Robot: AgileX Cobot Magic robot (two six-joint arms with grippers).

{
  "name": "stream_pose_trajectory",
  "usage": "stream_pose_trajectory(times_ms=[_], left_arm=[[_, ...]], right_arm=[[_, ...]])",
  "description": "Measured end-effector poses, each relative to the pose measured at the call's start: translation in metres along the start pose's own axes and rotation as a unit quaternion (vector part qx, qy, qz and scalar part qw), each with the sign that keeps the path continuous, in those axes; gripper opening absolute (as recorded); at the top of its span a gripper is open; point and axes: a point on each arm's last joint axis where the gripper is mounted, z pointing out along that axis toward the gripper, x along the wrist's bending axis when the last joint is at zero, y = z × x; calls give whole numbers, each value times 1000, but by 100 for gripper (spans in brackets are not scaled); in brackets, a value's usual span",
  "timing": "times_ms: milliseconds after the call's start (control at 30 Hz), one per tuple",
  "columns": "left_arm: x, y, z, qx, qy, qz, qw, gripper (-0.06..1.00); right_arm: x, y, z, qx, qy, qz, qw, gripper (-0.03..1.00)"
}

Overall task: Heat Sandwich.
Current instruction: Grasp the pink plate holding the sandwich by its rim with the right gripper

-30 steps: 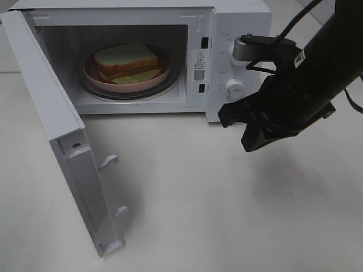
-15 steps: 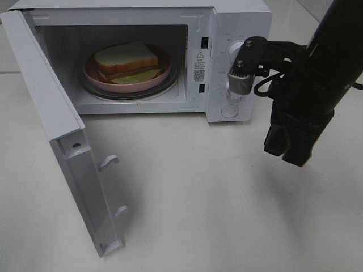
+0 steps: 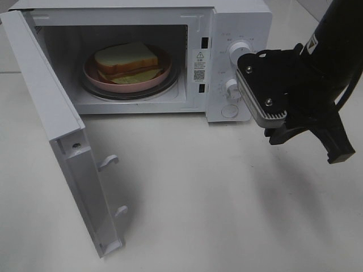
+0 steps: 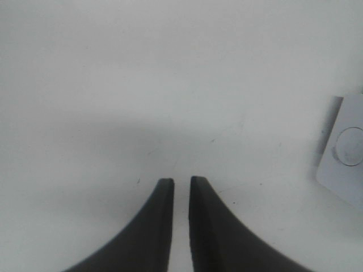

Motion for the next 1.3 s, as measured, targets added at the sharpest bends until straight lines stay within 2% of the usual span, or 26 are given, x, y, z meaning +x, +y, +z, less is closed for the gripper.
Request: stream_pose_trajectory(times_ms=[67,100,133,167,233,267,300,333,400,433,467,600,733,900,1067,1300], left_arm=[[0,0,0,0,0,0,1000,99],[0,0,0,0,0,0,1000,99],[0,0,0,0,0,0,1000,99],[0,0,0,0,0,0,1000,99],[0,0,0,0,0,0,1000,99],[0,0,0,0,0,0,1000,99],[0,0,0,0,0,0,1000,99],[0,0,0,0,0,0,1000,99],[0,0,0,0,0,0,1000,99],[0,0,0,0,0,0,1000,99],[0,0,0,0,0,0,1000,99],[0,0,0,0,0,0,1000,99],[0,0,0,0,0,0,1000,99],[0,0,0,0,0,0,1000,99],[0,0,0,0,0,0,1000,99],[0,0,0,0,0,0,1000,99]], right_arm=[[-2,0,0,-2,-9,0,1000,21],[-2,0,0,-2,-9,0,1000,21],[-2,1,0,-3,-14,0,1000,26],[-4,1,0,-6,-23,3,1000,40],[-6,1,0,-8,-32,9,999,54],[-6,1,0,-8,-32,9,999,54],[-7,2,0,-10,-39,20,999,61],[-7,2,0,-11,-41,28,999,77],[-9,2,0,-15,-49,47,998,88],[-9,2,0,-15,-49,47,998,88],[-10,2,-1,-17,-52,67,996,94],[-12,3,-1,-15,-68,73,995,96],[-14,13,0,7,-86,24,996,96],[-20,21,3,13,-91,5,996,95],[-41,47,11,11,-108,-28,994,93],[-60,65,17,1,-131,-47,990,92]])
